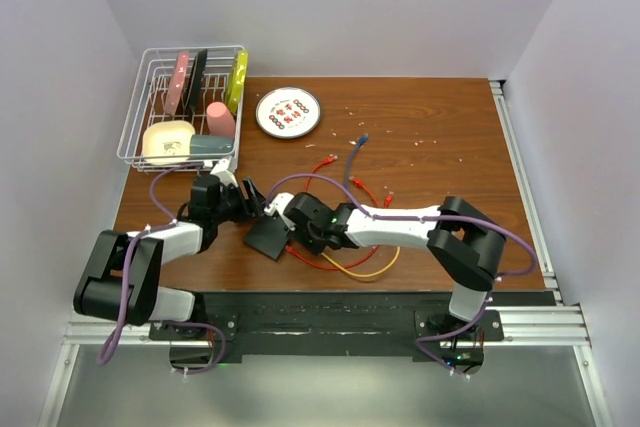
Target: Insert the plug into the switch port
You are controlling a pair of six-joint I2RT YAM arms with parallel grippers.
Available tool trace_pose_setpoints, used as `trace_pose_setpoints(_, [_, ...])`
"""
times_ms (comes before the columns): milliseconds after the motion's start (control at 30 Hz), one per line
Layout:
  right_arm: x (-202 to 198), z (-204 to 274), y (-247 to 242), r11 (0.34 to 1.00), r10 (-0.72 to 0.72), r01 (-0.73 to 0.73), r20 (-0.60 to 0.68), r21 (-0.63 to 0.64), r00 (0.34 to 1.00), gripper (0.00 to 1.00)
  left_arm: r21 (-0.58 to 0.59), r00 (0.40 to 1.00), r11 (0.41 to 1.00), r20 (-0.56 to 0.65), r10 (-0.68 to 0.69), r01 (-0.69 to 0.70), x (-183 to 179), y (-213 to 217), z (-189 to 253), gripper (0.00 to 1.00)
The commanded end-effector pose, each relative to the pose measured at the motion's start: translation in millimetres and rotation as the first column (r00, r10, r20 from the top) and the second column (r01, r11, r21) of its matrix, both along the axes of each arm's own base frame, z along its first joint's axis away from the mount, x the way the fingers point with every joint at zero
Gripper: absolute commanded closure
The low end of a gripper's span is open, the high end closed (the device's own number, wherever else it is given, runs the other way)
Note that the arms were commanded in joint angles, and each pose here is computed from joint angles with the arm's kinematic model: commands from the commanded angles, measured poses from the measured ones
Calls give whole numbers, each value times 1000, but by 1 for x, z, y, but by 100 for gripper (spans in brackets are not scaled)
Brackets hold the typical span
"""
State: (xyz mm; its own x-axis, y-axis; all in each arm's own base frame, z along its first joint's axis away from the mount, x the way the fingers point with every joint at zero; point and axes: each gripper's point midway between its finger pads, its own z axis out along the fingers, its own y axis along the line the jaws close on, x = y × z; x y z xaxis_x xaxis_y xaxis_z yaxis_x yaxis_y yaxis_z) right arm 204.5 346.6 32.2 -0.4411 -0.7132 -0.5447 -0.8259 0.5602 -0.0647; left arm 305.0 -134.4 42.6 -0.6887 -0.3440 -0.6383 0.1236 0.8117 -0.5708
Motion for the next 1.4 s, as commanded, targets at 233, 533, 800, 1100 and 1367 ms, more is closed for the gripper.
trace_pose_setpoints(233, [7,-8,2,990,18,-15,20,-141,1000,100,-18,1000,1000,-10,-19,19,-10,-1,-13,36])
trace_pose_setpoints(533, [1,-13,14,988,30,-32,-20,-151,999,100,-27,1000,999,2,-20,20,-17,-1,-8,36])
trace_pose_setpoints(800, [-4,-9,19,984,63,-70,-49,-167,997,100,-28,1000,1000,12,-6,6,-18,1,-3,36])
trace_pose_setpoints(1100, [-6,-11,18,977,73,-82,-54,-198,996,100,-61,999,998,9,-32,33,-22,-5,-3,37])
trace_pose_setpoints(1367, [1,-13,20,974,46,-53,-35,-220,998,100,-73,999,996,7,-50,50,-25,-7,-5,40])
